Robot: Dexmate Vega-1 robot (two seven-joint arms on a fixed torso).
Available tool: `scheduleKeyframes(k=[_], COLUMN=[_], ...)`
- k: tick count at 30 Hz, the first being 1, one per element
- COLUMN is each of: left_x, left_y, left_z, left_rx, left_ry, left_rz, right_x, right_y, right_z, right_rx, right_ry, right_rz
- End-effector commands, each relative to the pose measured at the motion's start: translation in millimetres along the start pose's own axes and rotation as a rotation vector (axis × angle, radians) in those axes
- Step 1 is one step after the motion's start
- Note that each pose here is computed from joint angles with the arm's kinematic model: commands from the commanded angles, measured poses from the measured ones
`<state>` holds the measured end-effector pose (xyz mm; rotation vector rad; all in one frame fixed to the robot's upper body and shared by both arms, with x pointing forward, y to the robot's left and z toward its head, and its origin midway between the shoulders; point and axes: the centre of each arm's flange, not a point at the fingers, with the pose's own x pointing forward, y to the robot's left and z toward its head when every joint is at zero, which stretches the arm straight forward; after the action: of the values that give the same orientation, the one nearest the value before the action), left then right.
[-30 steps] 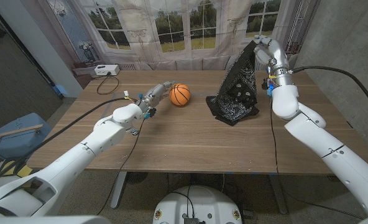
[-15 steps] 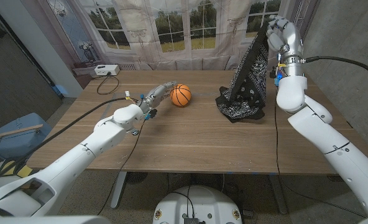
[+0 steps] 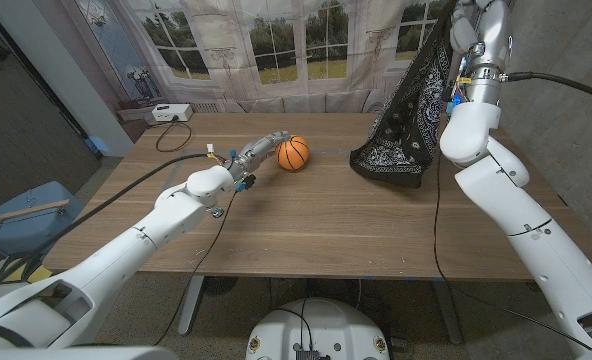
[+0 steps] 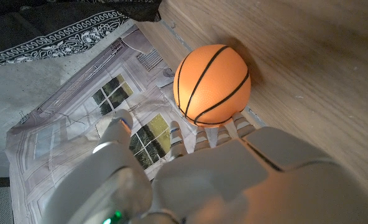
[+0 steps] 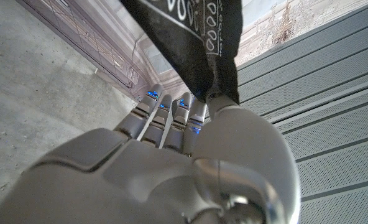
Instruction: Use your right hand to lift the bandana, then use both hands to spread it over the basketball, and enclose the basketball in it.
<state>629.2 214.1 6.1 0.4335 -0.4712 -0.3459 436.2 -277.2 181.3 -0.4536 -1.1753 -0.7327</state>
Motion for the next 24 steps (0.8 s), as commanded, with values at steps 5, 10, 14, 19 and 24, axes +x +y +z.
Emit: scheduleKeyframes(k=[5,10,14,19,24], left_x=[20.7,30.4,38.6,49.8,56.7], left_y=[-10.8,-17.9,-24.9,-34.9,-45.0], left_z=[13.8,23.4,33.7,44.9,57.1], left_rx=[0.101,0.152,0.193,0.214,0.269], left_ry=[-0.003,-0.006,-0.023,-0.063,-0.092], left_rz=[-0.056,-0.077,-0.1,-0.15,-0.169], right_x=[18.0,18.1,19.9,23.1,25.4], right_y=[-15.2,-14.6,-13.9,-14.0,-14.2], right_z=[44.0,54.6,63.3,73.5,82.1], right_rx=[-0.014,-0.018,-0.029,-0.037,-0.04], right_ry=[-0.029,-0.043,-0.041,-0.035,-0.028], right_rz=[-0.149,-0.164,-0.176,-0.205,-0.221])
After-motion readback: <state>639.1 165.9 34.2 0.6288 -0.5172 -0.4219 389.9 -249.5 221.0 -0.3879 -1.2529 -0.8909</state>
